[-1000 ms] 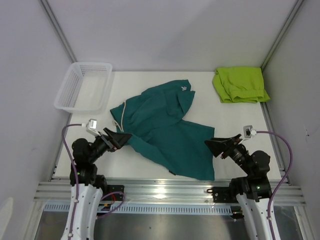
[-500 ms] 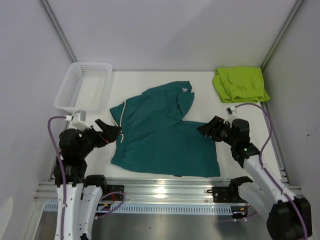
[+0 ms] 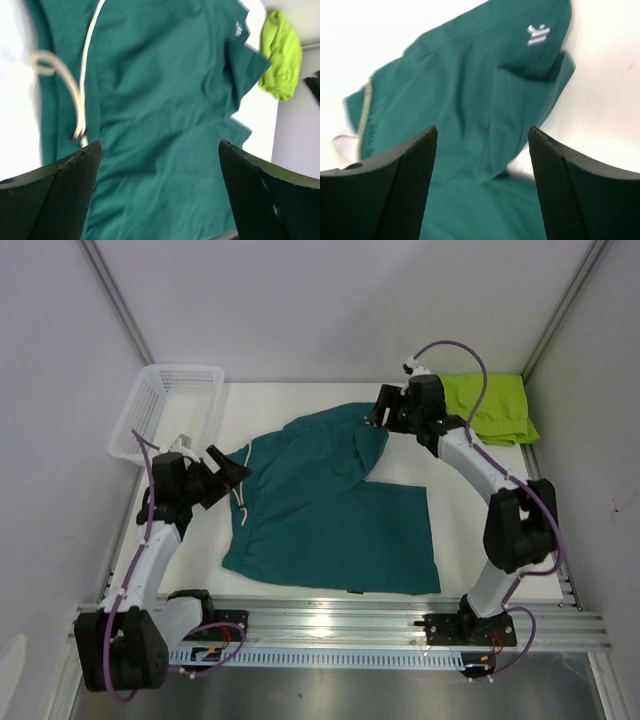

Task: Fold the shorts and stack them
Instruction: Flatten the shorts out

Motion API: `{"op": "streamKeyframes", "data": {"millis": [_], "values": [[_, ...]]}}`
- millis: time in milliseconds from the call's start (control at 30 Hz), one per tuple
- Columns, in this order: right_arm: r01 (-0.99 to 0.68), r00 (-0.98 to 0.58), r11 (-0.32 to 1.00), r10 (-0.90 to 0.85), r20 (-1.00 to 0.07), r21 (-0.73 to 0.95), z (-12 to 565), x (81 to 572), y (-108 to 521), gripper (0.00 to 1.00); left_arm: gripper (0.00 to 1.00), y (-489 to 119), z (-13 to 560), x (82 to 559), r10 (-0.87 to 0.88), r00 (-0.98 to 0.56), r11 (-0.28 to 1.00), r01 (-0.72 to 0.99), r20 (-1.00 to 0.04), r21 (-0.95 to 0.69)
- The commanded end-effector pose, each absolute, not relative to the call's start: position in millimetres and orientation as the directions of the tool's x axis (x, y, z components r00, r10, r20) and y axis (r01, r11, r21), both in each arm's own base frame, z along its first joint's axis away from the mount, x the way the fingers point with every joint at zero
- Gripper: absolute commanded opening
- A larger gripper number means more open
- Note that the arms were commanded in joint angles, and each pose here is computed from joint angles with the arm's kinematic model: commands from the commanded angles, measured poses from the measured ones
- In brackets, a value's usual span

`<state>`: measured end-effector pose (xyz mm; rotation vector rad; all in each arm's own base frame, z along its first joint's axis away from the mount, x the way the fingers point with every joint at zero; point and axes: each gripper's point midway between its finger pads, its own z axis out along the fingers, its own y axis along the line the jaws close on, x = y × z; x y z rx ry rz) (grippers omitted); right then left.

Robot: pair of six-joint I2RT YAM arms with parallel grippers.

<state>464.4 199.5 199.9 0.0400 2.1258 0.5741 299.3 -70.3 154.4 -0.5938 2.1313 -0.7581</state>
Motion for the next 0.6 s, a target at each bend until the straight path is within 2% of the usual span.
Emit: {"op": "streamKeyframes", "data": {"millis": [0,33,67,300,500,567], "values": [[-0.202,-0.612,0.949,0.070,-0.788,0.241,183.6,481.4,188.8,0.74,0.99,-73.5,202.4,341.3,-0.641,-0.491,0.689,-0.030,-0.590,-0.724],[-0.205,-0.636,0.951,0.049,-0.770,0.230,167.2,488.7,191.2,0.74,0.99,-74.3,204.9,346.7,-0.642,-0.489,0.685,-0.020,-0.591,-0.728],[-0.214,-0.624,0.950,0.047,-0.780,0.229,177.4,499.3,193.0,0.74,0.99,-74.7,202.6,355.9,-0.647,-0.495,0.679,-0.028,-0.580,-0.734],[-0.280,-0.645,0.934,-0.011,-0.764,0.223,153.0,532.3,201.4,0.72,0.99,-77.8,200.8,397.5,-0.690,-0.479,0.624,-0.013,-0.543,-0.781],[-0.327,-0.680,0.919,-0.068,-0.730,0.219,133.1,533.6,197.0,0.70,0.99,-86.1,171.1,424.7,-0.697,-0.539,0.585,-0.046,-0.473,-0.810],[-0.348,-0.692,0.907,-0.078,-0.718,0.237,131.3,527.4,197.0,0.65,0.99,-89.2,162.8,429.9,-0.699,-0.546,0.575,-0.045,-0.462,-0.817]]}}
